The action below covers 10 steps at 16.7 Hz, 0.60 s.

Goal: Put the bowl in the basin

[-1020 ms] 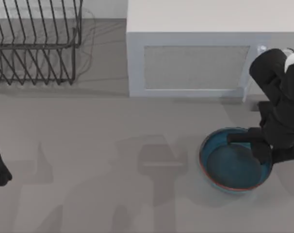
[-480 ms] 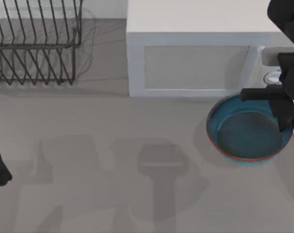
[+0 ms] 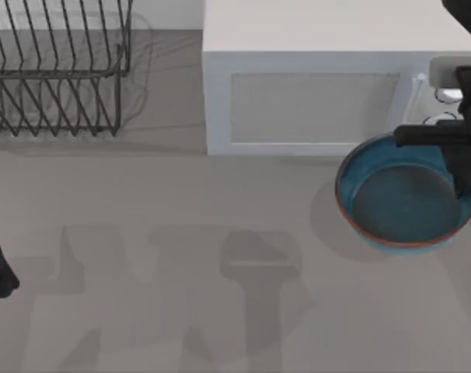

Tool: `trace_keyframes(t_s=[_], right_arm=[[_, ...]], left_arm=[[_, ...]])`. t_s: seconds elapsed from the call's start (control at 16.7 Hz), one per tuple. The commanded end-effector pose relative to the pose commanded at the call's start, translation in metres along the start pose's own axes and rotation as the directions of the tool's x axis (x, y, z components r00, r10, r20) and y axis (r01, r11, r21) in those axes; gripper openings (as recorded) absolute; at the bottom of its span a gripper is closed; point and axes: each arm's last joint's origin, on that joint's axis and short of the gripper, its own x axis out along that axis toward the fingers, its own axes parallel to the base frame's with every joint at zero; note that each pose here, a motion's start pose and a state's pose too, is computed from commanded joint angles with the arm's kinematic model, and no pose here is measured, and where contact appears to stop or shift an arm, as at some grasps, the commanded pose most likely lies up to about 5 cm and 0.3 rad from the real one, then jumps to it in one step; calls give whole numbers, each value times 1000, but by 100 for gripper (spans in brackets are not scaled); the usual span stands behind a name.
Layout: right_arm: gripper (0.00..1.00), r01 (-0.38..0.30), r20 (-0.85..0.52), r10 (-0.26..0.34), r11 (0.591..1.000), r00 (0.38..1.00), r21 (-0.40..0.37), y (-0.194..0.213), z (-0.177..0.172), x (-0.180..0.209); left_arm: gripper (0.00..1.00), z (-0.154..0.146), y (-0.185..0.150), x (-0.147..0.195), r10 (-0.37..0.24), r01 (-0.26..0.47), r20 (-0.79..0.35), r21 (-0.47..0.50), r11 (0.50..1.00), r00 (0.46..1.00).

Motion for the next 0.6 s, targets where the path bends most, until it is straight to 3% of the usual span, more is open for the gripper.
trace_keyframes(t_s=[0.24, 0.42, 0.6], right_arm=[[0, -12, 8, 12, 998, 1000, 64, -29, 10, 22], [0, -49, 56, 39, 983, 998, 179, -80, 20, 54], [0, -112, 191, 56, 947, 980, 300, -140, 22, 87]], left_arm=[[100, 0, 0, 0, 0, 0, 0, 0, 1000, 1000], [100, 0, 0, 0, 0, 0, 0, 0, 1000, 1000], [100, 0, 0, 0, 0, 0, 0, 0, 1000, 1000]])
